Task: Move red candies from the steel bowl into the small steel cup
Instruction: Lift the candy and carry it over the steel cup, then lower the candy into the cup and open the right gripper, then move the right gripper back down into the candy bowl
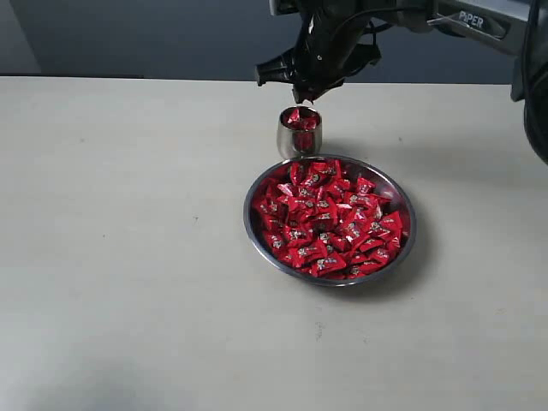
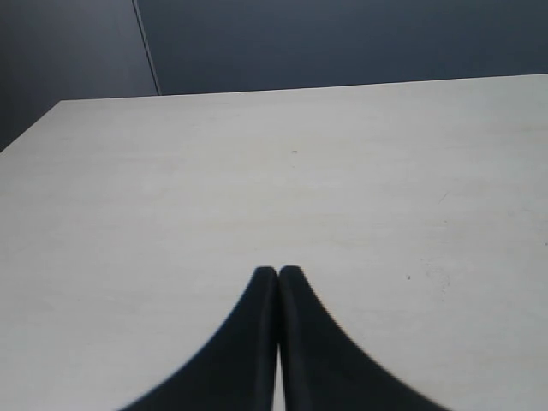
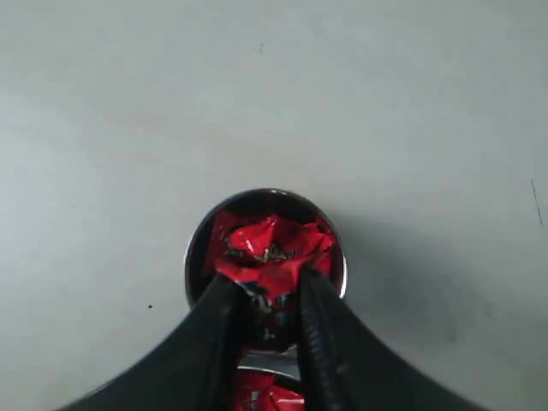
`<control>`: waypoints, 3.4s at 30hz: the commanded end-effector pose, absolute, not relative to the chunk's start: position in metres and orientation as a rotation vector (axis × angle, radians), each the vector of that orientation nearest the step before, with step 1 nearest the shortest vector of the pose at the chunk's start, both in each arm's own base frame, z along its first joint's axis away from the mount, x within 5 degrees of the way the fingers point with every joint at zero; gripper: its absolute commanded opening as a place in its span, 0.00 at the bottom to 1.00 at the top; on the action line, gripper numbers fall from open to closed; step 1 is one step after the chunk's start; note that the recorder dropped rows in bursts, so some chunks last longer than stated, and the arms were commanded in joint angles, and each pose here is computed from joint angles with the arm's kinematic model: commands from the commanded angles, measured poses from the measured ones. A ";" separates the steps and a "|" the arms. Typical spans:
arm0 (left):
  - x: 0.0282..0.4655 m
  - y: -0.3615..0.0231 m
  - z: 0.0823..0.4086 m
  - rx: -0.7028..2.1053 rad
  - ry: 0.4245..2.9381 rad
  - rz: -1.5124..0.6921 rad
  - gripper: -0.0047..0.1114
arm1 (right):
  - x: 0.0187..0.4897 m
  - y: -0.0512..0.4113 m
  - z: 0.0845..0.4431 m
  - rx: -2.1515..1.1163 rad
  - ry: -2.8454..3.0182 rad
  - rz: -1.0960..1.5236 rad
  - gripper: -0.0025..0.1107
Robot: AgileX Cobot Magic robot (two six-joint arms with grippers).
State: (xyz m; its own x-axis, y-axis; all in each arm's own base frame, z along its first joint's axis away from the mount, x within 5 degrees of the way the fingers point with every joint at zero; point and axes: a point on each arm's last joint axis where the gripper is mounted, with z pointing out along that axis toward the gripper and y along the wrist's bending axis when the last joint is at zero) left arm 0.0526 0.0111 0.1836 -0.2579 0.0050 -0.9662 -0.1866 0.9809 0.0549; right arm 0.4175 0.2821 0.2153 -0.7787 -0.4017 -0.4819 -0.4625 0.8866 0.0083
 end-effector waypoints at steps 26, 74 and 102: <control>0.053 0.011 0.183 -0.126 1.817 0.179 0.04 | 0.436 0.286 0.189 -0.669 2.561 0.202 0.02; 0.053 0.011 0.183 -0.126 1.817 0.179 0.04 | 0.427 0.274 0.223 -0.695 2.566 0.112 0.38; 0.053 0.011 0.183 -0.126 1.817 0.179 0.04 | 0.341 0.226 0.279 -0.578 2.431 0.308 0.38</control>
